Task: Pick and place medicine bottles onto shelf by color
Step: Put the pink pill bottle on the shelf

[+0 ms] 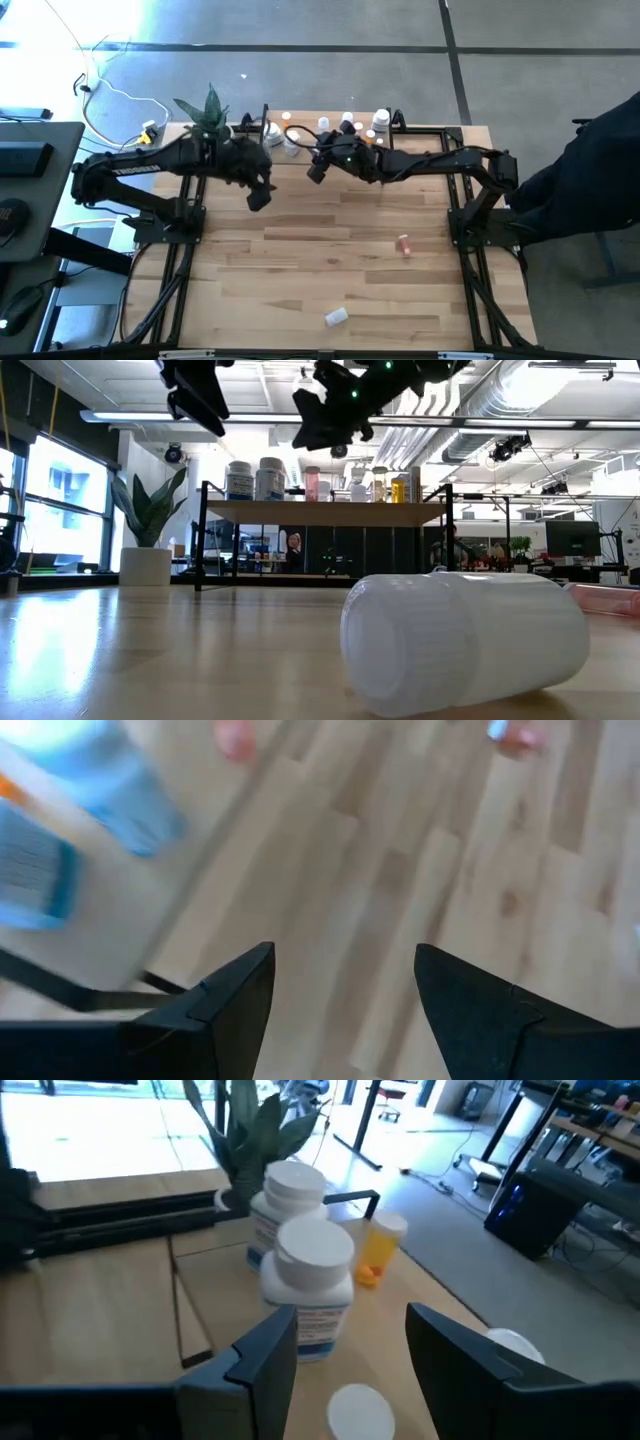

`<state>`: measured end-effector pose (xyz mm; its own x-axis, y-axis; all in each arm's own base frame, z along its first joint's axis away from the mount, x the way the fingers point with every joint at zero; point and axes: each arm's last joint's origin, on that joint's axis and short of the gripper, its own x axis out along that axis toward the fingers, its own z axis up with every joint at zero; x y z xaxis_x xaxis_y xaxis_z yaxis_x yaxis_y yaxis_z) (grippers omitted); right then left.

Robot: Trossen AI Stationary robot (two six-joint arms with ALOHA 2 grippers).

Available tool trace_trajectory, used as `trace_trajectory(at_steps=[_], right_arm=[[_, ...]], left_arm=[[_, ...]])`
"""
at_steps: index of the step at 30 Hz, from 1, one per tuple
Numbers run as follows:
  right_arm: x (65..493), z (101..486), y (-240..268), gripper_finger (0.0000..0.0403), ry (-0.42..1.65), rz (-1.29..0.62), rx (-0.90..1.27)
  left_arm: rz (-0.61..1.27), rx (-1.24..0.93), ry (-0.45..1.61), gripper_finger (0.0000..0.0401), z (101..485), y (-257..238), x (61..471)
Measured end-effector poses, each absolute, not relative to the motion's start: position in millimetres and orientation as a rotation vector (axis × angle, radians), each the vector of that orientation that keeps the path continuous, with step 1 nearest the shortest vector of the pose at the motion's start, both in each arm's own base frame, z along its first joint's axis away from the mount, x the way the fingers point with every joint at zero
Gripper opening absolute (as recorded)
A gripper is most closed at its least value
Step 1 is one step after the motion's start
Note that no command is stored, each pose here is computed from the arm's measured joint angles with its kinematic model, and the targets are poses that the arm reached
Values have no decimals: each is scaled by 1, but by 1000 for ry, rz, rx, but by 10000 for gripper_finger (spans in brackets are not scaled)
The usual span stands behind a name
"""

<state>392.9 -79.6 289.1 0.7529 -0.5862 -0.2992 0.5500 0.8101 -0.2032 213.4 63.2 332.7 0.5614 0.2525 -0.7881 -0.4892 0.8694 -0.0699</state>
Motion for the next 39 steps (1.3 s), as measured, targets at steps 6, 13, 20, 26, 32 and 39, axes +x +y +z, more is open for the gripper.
trace_trajectory(at_steps=[6, 13, 20, 26, 32, 39], right_arm=[[396, 314, -66, 179, 433, -593, -68], [391, 346, -48, 179, 525, -557, 13], [375, 368, -20, 179, 689, -449, 158], [362, 363, 9, 179, 861, -377, 324], [347, 338, 43, 178, 1057, -380, 362], [326, 295, 78, 178, 1274, -405, 371]], left_arm=[[382, -330, 902, 232, 313, 29, 222], [364, -304, 909, 232, 297, -12, 223], [370, -261, 926, 232, 295, -39, 215], [423, -202, 975, 232, 291, -48, 205], [458, -154, 997, 232, 289, -52, 198], [453, -139, 982, 232, 290, -55, 198]])
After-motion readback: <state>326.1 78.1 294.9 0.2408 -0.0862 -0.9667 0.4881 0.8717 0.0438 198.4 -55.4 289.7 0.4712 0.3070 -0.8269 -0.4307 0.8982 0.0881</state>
